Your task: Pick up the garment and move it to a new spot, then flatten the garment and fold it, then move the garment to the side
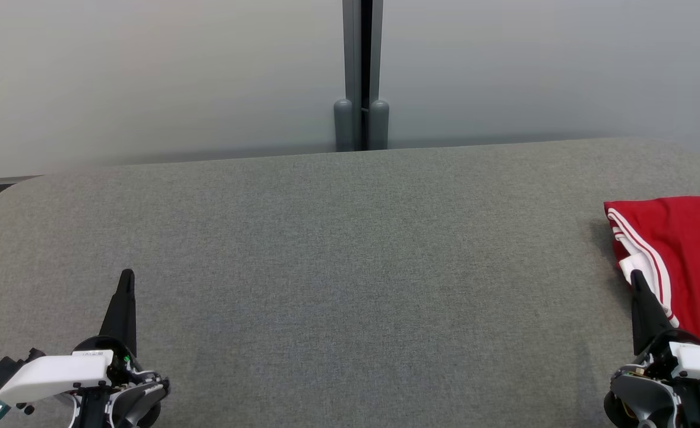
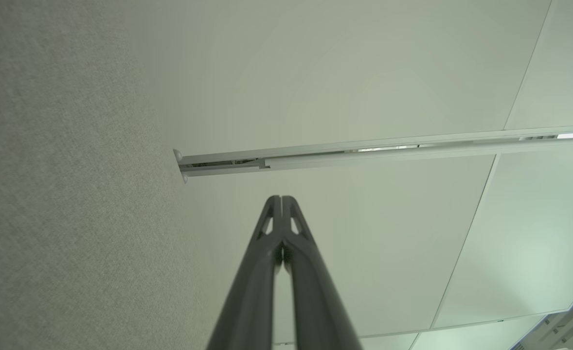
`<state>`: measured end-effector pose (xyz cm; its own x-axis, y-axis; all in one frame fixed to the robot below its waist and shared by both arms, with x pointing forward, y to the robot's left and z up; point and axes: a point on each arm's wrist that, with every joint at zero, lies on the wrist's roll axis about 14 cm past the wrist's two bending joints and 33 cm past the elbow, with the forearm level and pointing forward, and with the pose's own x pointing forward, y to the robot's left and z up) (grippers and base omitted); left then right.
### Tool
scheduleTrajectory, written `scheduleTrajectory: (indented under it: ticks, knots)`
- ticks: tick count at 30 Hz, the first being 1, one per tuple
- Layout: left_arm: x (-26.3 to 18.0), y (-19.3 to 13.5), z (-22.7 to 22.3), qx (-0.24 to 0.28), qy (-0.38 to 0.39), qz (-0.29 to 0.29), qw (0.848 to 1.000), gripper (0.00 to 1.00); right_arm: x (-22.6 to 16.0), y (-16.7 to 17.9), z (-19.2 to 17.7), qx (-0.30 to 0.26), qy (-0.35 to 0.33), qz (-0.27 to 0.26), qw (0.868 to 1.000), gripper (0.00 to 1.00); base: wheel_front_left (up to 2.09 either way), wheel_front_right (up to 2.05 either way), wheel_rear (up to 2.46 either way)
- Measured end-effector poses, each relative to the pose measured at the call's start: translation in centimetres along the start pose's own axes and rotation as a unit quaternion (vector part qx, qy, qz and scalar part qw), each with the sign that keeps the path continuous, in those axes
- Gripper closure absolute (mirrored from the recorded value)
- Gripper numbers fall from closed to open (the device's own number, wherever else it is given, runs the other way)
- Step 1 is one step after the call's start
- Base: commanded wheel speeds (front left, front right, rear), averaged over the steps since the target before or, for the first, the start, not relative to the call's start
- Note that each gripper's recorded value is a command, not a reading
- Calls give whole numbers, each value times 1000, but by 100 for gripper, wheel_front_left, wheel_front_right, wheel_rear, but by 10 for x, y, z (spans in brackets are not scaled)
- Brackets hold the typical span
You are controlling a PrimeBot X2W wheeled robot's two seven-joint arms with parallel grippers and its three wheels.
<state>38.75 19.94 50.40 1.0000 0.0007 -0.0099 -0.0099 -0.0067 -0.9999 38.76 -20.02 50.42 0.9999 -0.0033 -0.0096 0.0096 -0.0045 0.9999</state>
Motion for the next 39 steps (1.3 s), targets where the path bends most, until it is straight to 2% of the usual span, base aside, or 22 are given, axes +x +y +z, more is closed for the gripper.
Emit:
scheduleTrajectory:
  ticks: [39]
  knots:
    - [0, 0, 0, -1, 0, 0, 1000, 100, 0, 0, 0, 1, -1, 0, 1000, 100, 0, 0, 0]
